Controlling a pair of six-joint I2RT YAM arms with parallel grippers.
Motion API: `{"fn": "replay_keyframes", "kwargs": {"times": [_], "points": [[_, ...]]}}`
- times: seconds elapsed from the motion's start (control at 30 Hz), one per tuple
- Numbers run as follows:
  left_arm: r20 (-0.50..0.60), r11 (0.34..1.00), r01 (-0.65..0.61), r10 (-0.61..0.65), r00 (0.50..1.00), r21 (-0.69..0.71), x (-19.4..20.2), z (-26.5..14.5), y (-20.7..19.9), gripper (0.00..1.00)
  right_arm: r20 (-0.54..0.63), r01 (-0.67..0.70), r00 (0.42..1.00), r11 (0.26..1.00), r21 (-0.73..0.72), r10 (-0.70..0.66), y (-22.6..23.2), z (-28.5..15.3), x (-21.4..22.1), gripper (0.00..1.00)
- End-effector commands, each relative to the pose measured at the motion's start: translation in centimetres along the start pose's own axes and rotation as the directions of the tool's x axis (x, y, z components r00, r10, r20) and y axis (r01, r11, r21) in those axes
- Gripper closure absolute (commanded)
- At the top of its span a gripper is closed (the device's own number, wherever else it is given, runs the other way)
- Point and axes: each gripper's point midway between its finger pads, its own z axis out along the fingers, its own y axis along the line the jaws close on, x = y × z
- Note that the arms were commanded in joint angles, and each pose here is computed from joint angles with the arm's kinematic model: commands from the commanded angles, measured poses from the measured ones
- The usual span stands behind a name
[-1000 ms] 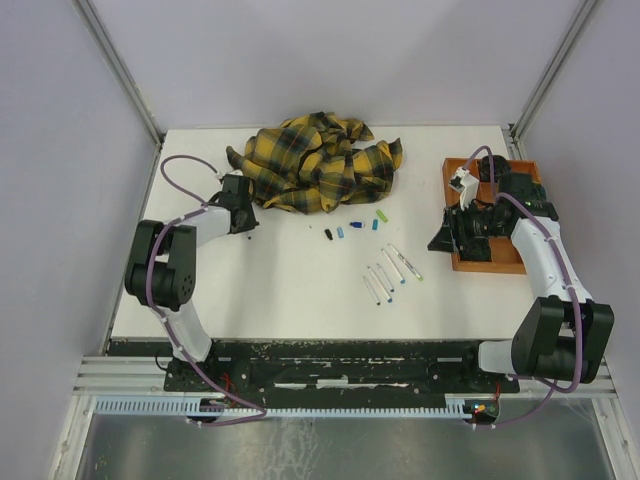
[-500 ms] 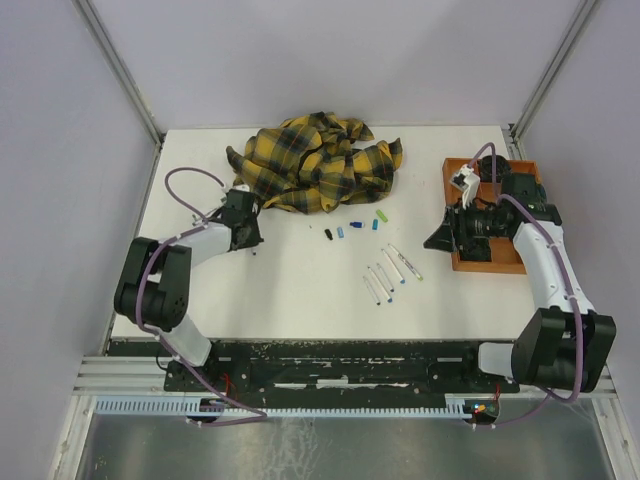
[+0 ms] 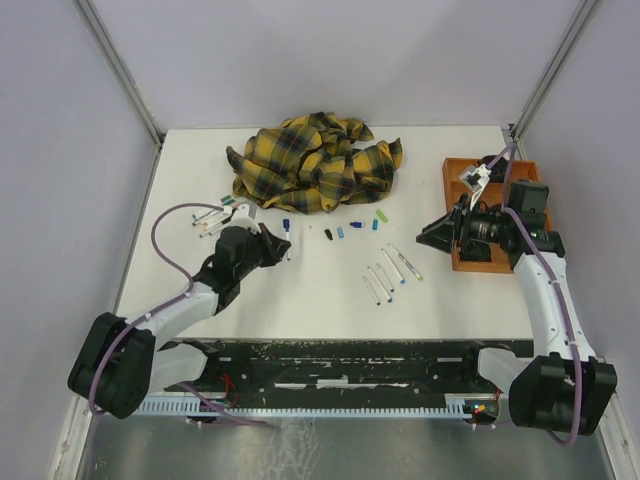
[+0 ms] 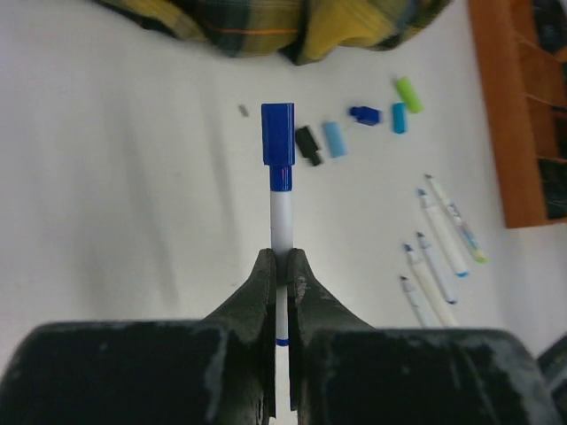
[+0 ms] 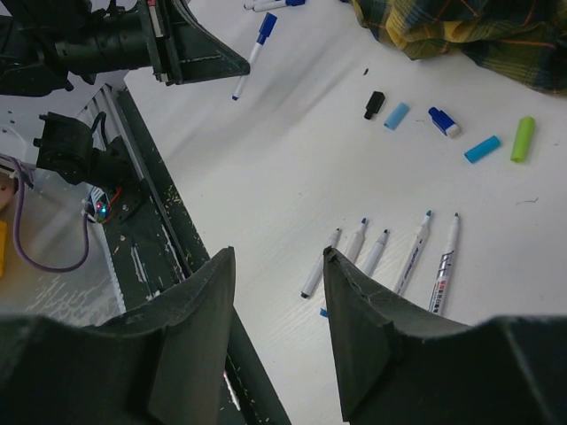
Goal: Open the pen caps
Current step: Pick up the pen from the center of the board.
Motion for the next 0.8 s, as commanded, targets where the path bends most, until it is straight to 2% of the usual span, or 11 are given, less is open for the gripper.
{"fn": "replay_keyframes", "kwargs": {"times": [0.0,0.2,0.33,0.53,0.77], "points": [[0.187,0.932,0.056,-0.13,0.974,0.358,-4.1,-2.3,-9.1,0.97,0.089,0.049,0.995,0.995,-0.081,-0.042,2.1,0.5,-2.5,0.48],[0.271,0.811,0.007,-0.203,0.941,0.584,-4.9,-5.8,-15.6,0.97,0.108,0.08,0.992,0.987,-0.136,-0.066,3.7,1.6,-2.5,0.46],[0.289,0.745,-0.01,-0.246,0.925,0.667,-4.7,-7.4,-18.6,0.97,0.118,0.086,0.991,0.979,-0.186,-0.064,4.9,2.2,-2.8,0.44],[0.328,0.689,-0.051,-0.277,0.903,0.723,-4.9,-8.3,-21.8,0.97,0.099,0.083,0.993,0.959,-0.269,-0.059,6.9,3.4,-2.4,0.43],[0.359,0.634,-0.093,-0.306,0.882,0.768,-5.0,-8.5,-25.4,0.97,0.113,0.085,0.992,0.944,-0.317,-0.051,8.3,4.8,-2.0,0.35]]}}
